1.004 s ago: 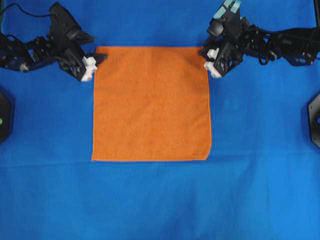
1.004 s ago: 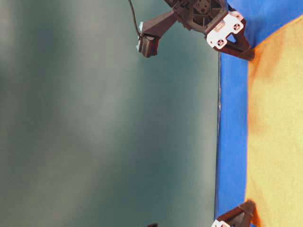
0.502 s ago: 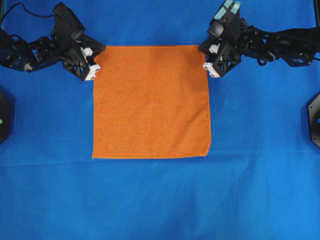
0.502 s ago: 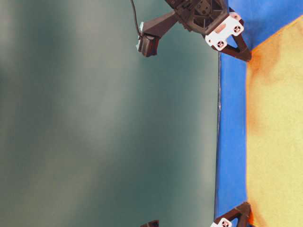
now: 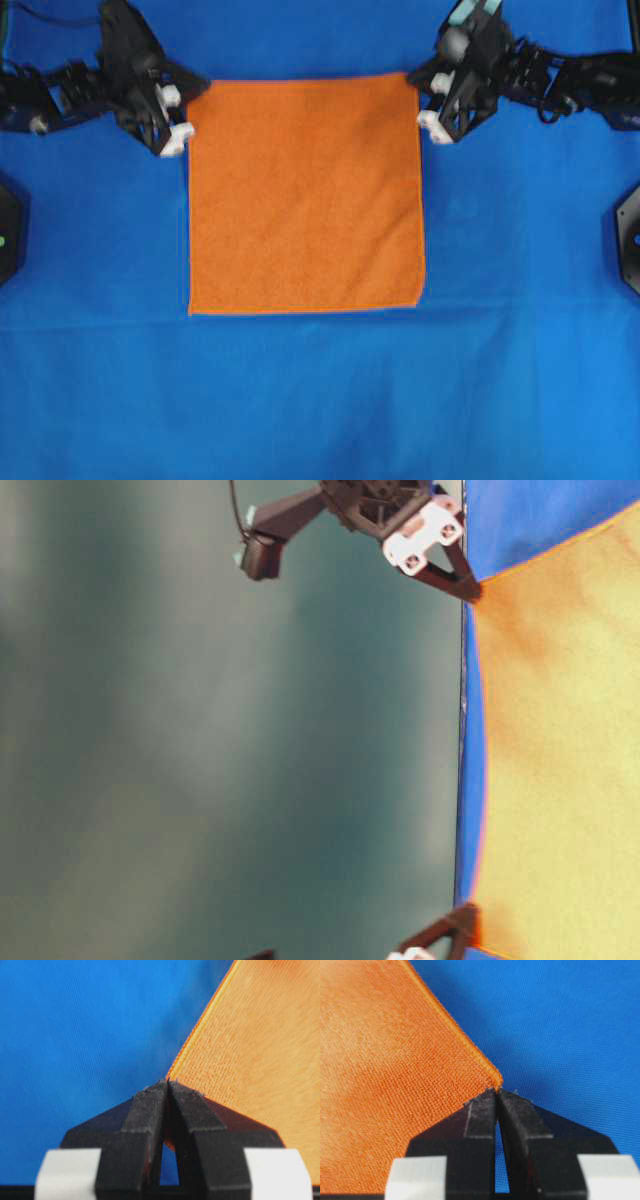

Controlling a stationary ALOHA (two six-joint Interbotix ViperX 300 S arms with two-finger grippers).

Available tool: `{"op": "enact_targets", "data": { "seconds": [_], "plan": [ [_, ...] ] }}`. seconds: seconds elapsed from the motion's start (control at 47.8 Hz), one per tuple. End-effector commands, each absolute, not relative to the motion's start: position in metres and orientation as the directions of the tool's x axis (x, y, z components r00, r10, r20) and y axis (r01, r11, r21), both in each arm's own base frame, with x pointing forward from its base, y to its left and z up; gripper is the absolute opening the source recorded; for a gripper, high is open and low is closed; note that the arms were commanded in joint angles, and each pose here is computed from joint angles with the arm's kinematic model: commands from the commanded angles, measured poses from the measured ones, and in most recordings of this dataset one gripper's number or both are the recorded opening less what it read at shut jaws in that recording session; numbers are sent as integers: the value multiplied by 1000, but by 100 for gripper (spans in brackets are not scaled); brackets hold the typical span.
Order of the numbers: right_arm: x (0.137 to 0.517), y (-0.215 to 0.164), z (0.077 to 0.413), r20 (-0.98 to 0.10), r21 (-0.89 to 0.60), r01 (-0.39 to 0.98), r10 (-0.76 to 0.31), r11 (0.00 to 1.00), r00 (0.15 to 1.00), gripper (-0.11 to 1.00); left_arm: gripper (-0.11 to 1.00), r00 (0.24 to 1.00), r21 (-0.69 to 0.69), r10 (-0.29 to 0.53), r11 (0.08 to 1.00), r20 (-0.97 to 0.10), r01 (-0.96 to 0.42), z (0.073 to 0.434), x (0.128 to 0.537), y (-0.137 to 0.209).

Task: Fold the orange towel.
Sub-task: 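Pull the top corners down toward the bottom edge with both grippers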

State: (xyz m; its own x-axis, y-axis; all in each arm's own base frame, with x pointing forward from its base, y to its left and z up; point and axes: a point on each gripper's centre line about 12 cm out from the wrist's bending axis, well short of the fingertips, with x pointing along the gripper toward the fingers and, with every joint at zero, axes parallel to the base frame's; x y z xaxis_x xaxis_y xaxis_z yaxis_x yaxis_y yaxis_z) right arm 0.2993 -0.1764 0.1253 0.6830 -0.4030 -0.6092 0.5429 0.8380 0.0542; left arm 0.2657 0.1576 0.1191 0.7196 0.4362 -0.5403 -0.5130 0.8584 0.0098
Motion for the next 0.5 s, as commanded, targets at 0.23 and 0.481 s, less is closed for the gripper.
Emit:
{"op": "enact_targets", "data": {
  "seconds": [0.23,0.481],
  "plan": [
    [304,-171,138,-575,61,526,-401,848,713,2,1,749,14,415,878,-517,-478,136,269,146],
    [309,-150,144,-577,66,479,-358,875,734,2,1,770,14,339,919,-540,-395,133,276,119]
  ]
}}
